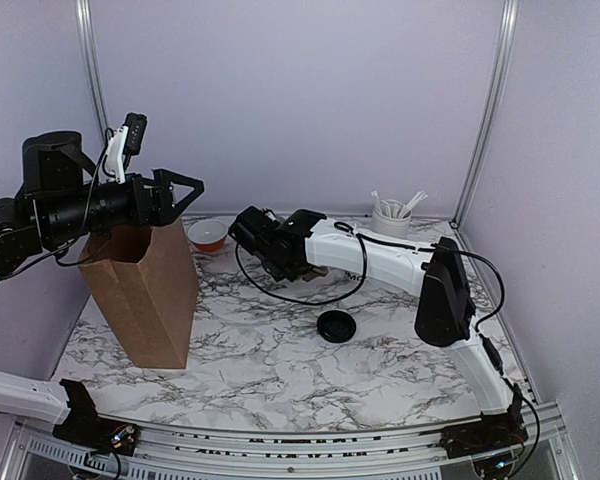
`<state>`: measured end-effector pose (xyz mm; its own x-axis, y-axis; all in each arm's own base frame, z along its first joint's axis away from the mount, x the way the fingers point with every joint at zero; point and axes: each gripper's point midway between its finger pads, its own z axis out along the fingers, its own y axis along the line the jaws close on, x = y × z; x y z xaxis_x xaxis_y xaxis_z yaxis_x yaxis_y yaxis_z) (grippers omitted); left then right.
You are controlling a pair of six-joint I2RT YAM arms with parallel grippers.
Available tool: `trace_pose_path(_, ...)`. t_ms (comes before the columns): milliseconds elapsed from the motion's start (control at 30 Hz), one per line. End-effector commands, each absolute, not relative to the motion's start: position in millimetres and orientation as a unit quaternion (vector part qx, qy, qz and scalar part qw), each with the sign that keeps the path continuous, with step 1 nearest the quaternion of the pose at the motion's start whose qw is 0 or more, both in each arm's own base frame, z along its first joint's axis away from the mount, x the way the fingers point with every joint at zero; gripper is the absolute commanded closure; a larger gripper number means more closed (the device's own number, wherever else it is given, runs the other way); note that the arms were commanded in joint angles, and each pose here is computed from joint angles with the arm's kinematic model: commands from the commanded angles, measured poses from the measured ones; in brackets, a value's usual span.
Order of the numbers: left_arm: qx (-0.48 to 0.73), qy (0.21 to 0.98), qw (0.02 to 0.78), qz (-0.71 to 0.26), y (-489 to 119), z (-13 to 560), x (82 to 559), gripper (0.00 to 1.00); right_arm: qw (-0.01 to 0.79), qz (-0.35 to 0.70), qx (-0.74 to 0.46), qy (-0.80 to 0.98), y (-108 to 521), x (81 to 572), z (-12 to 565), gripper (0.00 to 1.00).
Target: Pack the takeout coffee
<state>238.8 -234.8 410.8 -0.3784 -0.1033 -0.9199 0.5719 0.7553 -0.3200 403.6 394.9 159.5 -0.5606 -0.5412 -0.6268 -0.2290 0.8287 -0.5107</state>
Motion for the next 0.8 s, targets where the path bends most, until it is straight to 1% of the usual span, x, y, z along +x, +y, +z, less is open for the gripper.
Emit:
trace_pose_path(0,0.144,0.756,0.55,-0.325,-232,421,237,0.01,0.404,-0.222,-0.262,0.848,402,395,147,0.98)
trace_pose_path(100,0.146,0.756,0.548,-0.327,-233,420,236,0.01,0.405,-0.225,-0.299,0.834,412,388,142,0.98)
trace_pose_path(200,0.147,0.756,0.547,-0.328,-234,420,236,0.01,0.395,-0.249,-0.285,0.837,395,398,136,0.98)
trace_pose_path(233,0.147,0.756,0.547,-0.329,-233,420,235,0.01,0.386,-0.248,-0.271,0.846,385,404,135,1.0)
trace_pose_path(333,0.147,0.758,0.543,-0.33,-234,417,234,0.01,0.383,-0.211,-0.264,0.86,387,404,138,1.0)
trace_pose_path(433,0.154,0.763,0.53,-0.338,-239,410,233,0.01,0.382,-0.123,-0.288,0.869,416,385,140,1.0)
trace_pose_path(633,0.161,0.78,0.476,-0.371,-263,381,223,0.01,0.368,-0.102,-0.244,0.891,392,390,139,1.0)
trace_pose_path(767,0.163,0.799,0.455,-0.358,-281,350,210,0.01,0.372,-0.081,-0.239,0.893,391,386,143,1.0)
